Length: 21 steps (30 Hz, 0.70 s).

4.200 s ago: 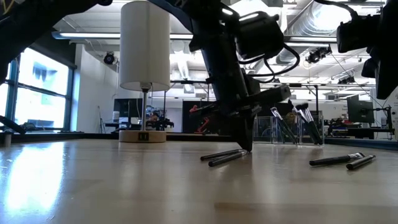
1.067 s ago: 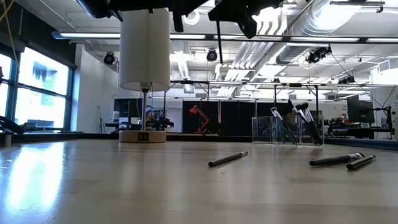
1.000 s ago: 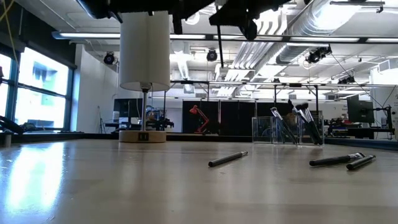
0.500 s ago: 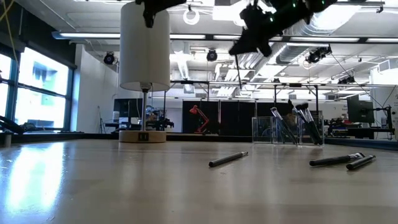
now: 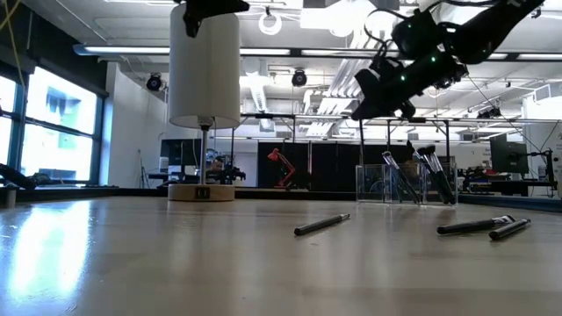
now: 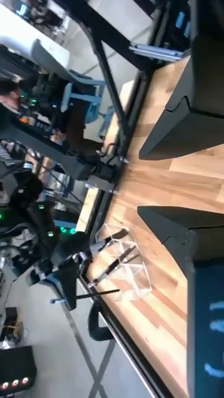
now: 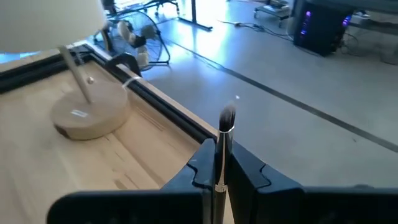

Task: Put items in baskets/containers
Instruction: Put the eyeshadow brush into the transparent organizer

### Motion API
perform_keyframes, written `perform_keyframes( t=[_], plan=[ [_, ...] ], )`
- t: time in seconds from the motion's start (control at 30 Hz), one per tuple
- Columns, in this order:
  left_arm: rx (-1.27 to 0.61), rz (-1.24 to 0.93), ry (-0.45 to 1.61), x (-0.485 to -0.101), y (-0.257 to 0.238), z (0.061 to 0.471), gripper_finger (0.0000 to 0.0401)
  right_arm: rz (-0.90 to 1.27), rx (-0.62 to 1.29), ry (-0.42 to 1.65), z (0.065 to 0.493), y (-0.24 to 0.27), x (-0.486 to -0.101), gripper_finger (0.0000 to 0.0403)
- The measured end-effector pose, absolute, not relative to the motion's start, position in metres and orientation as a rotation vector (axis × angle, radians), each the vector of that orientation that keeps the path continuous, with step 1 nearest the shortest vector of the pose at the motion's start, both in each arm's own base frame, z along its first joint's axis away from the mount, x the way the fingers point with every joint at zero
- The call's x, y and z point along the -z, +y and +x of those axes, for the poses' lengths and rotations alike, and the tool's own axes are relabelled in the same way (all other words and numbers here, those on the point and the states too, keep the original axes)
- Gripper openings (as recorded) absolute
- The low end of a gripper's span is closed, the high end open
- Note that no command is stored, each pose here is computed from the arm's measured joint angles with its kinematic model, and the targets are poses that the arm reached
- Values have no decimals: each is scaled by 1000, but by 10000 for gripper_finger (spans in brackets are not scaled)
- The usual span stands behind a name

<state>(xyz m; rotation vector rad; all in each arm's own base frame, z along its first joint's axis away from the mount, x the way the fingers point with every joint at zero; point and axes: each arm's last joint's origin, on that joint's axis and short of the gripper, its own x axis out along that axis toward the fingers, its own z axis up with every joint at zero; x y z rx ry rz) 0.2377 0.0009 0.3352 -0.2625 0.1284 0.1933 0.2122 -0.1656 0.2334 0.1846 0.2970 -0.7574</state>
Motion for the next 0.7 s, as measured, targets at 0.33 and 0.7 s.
perform_keyframes(
  t=[0.33,0.7],
  plan=[
    [-199,-277,143,-334,1,237,129,219,799,350,199,-158,-199,22],
    [-202,-299,139,-334,1,237,129,220,783,298,198,-156,-199,99]
  ],
)
